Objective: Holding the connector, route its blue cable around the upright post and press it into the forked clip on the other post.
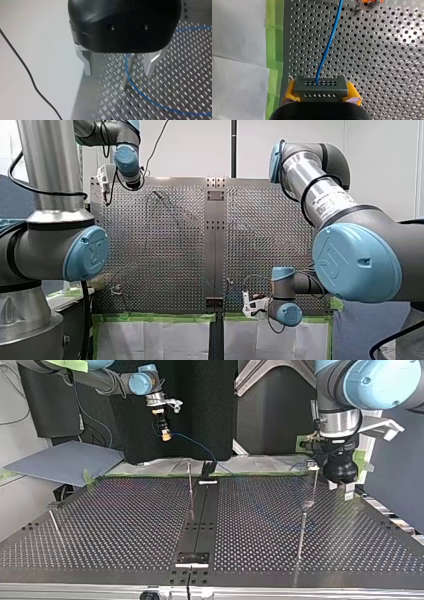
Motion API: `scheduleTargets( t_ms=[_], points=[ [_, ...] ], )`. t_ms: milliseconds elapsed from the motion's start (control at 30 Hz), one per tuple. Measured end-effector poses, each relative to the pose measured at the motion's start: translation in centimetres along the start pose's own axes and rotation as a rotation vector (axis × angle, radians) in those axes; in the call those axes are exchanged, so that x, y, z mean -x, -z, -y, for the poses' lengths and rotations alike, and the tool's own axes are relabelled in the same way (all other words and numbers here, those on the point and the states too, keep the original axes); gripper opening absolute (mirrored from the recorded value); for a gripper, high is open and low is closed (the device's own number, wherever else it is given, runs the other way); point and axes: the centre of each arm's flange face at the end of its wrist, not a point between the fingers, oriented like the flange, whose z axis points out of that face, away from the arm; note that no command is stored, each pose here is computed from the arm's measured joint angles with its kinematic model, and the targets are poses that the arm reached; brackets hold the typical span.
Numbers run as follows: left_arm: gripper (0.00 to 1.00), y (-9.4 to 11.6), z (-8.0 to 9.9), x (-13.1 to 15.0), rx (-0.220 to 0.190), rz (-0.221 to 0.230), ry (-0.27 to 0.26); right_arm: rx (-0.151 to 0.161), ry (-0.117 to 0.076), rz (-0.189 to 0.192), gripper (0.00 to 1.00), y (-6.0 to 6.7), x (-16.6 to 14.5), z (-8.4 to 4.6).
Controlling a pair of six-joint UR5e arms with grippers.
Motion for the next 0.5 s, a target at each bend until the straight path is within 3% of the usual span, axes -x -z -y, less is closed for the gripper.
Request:
scheduleTargets(
  t_ms=[367,500],
  points=[
    [1.0,4.3,2.0,7.0,-0.14,0.073,-0.079,-0.004,0.005,0.008,0.0,0.1,0.1,0.2],
    [1.0,4.6,2.9,7.6,-0.188,0.054,-0.123,-0.004,0.005,0.006,0.0,0.1,0.0,0.2]
  ],
)
